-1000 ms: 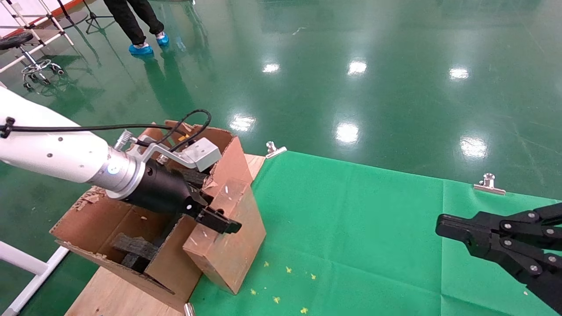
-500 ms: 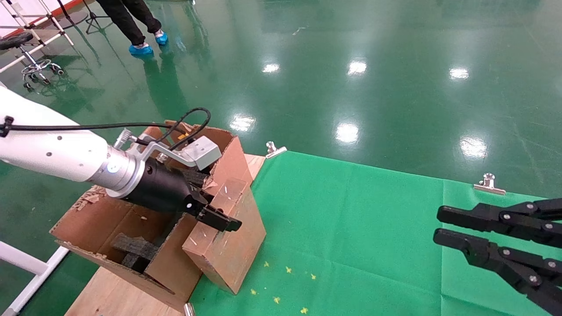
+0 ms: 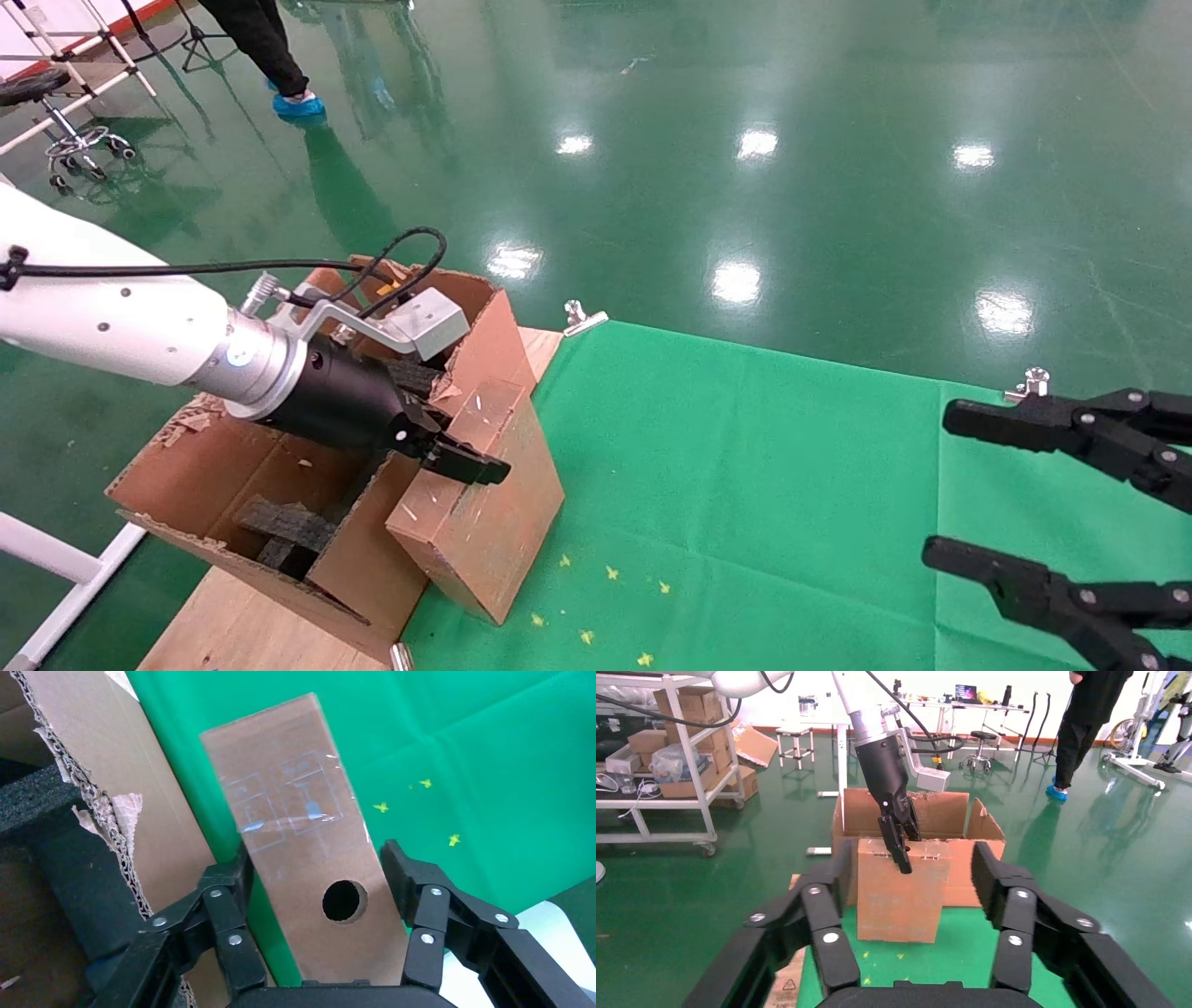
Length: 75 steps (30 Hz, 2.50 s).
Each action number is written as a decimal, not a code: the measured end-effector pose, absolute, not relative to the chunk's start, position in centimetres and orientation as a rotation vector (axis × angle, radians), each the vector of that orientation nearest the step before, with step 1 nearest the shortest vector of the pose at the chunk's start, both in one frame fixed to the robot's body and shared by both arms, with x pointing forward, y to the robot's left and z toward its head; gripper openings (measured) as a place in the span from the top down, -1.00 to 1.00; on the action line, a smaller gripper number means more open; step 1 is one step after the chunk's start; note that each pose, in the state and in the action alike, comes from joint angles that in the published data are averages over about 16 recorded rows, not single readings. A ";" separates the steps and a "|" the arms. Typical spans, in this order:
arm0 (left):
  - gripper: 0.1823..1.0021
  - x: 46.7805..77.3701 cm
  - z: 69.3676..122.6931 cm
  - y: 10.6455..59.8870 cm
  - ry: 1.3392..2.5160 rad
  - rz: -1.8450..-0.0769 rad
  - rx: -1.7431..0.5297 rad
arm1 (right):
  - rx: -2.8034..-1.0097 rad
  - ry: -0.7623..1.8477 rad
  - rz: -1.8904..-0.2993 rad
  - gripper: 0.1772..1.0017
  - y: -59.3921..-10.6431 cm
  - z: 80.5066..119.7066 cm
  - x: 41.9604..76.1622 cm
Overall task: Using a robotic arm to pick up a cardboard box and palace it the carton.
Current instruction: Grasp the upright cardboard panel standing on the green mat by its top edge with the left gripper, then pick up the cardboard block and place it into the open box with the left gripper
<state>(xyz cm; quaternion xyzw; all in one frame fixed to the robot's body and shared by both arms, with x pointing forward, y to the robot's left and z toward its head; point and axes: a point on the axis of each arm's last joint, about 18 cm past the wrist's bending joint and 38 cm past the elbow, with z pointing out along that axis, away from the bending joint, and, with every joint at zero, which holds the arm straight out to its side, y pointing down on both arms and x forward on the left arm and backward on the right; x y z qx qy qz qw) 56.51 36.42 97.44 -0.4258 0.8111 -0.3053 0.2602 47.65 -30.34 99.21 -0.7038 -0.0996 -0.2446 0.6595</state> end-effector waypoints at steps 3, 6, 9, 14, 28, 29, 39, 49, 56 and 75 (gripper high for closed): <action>-0.26 56.5 97.9 36.5 2.190 -0.843 -1.136 | -1.593 -0.225 -0.554 0.02 -30.3 99.2 47.7; -0.11 56.3 99.0 36.7 2.174 -0.879 -1.108 | -1.593 -0.225 -0.553 -0.18 -30.3 99.2 47.7; 0.05 56.1 100.8 37.2 2.137 -0.936 -1.070 | -1.593 -0.225 -0.553 -0.33 -30.3 99.2 47.7; 0.22 55.2 105.6 38.9 2.023 -1.054 -0.990 | -1.593 -0.225 -0.553 -0.57 -30.3 99.2 47.7; 0.34 50.6 115.0 49.6 1.713 -1.135 -0.918 | -1.593 -0.225 -0.553 -0.95 -30.3 99.2 47.7; 0.34 50.4 114.8 50.4 1.712 -1.118 -0.928 | -1.593 -0.225 -0.553 -0.96 -30.3 99.2 47.7; 0.35 50.9 109.2 56.8 1.778 -0.922 -1.057 | -1.593 -0.225 -0.553 -1.00 -30.3 99.2 47.7; 0.35 54.0 104.3 59.6 1.795 -0.783 -1.135 | -1.593 -0.225 -0.553 -1.00 -30.3 99.2 47.7; 0.35 56.0 101.8 60.7 1.782 -0.694 -1.177 | -1.593 -0.225 -0.553 -1.00 -30.3 99.2 47.7; 0.38 60.2 94.1 60.5 1.794 -0.551 -1.343 | -1.593 -0.225 -0.553 -1.00 -30.3 99.2 47.7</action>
